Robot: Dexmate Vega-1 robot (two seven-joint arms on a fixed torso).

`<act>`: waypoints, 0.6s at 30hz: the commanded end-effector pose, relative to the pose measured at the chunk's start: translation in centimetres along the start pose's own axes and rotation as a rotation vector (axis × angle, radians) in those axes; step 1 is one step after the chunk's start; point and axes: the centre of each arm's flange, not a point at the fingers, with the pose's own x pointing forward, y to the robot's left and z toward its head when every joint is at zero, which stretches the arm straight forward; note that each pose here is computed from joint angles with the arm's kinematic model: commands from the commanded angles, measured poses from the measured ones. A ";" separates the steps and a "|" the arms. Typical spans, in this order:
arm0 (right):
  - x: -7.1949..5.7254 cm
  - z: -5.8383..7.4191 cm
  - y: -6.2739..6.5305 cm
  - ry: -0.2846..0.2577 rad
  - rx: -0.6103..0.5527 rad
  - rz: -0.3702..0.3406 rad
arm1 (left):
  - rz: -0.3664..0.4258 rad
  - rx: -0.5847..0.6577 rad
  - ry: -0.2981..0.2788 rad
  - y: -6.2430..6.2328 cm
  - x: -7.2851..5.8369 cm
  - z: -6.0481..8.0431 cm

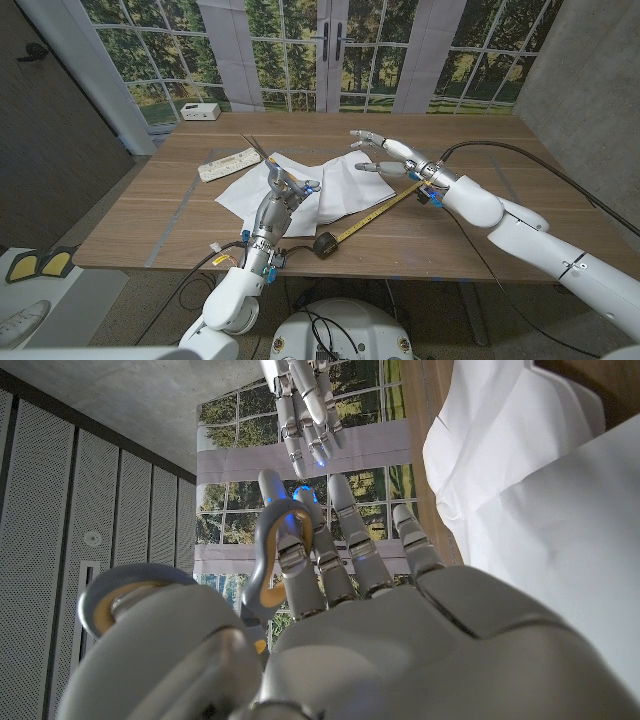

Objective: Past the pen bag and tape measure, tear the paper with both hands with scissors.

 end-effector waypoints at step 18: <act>3.2 2.5 3.0 -0.101 -0.238 0.112 | -0.014 0.009 0.076 -1.8 -3.4 0.7</act>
